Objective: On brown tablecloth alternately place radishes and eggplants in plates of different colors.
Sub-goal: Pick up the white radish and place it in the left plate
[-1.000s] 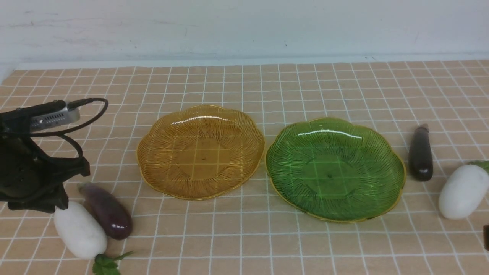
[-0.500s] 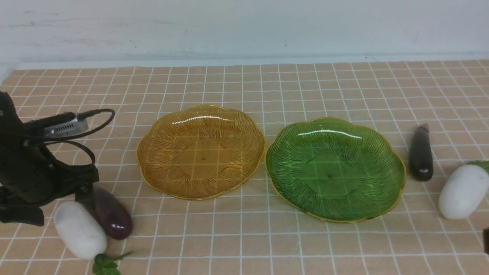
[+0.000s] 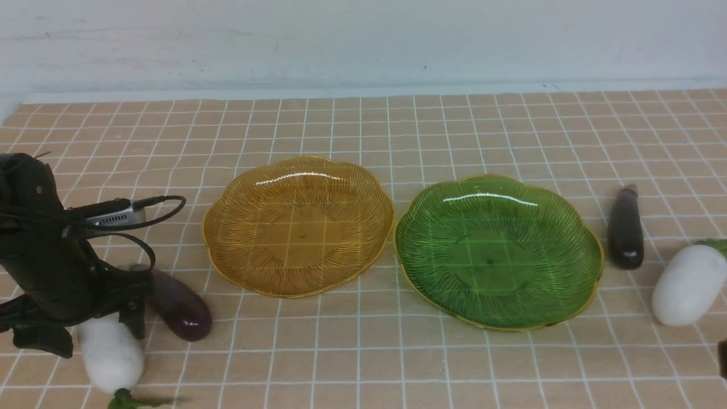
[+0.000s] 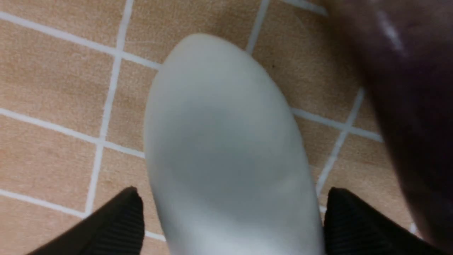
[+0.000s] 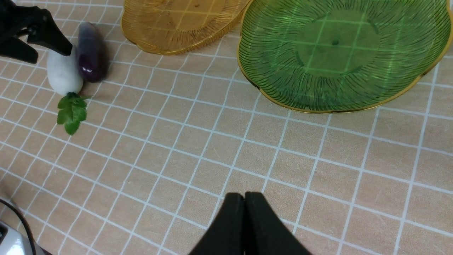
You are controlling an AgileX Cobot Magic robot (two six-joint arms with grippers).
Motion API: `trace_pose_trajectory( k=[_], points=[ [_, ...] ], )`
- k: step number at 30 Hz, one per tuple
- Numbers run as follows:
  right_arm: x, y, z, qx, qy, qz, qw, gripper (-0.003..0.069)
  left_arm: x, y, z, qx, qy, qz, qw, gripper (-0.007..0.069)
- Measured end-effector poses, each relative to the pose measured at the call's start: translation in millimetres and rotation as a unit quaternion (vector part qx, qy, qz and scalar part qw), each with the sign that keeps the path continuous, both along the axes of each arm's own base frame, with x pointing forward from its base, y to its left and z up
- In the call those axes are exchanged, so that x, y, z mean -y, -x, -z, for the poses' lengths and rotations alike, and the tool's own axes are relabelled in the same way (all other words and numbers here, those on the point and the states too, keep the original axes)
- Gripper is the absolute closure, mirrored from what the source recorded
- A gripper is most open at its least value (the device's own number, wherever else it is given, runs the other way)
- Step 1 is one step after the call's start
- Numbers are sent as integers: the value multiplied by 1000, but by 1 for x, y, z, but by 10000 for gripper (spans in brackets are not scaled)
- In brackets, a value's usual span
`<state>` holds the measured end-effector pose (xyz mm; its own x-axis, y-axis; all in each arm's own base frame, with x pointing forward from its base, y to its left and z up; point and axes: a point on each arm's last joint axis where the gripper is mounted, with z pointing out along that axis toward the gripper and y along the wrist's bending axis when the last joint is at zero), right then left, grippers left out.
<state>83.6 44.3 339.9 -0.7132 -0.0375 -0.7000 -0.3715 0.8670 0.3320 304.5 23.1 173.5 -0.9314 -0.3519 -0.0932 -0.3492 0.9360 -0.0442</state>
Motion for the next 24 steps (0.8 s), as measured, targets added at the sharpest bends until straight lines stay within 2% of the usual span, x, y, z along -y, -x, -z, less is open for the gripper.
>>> trace_pose_trajectory(
  k=[3,13,18,24],
  points=[
    [0,0,0,0,0,0,1000,674,-1,0,0,-2,-6,4,1000,29],
    [0,0,0,0,0,0,1000,674,-3,2,-1,-20,-14,12,1000,232],
    [0,0,0,3,1,-4,1000,674,-4,-2,-18,-33,-17,16,999,239],
    [0,0,-1,5,0,-3,1000,674,13,-16,-76,35,-4,41,999,249]
  ],
)
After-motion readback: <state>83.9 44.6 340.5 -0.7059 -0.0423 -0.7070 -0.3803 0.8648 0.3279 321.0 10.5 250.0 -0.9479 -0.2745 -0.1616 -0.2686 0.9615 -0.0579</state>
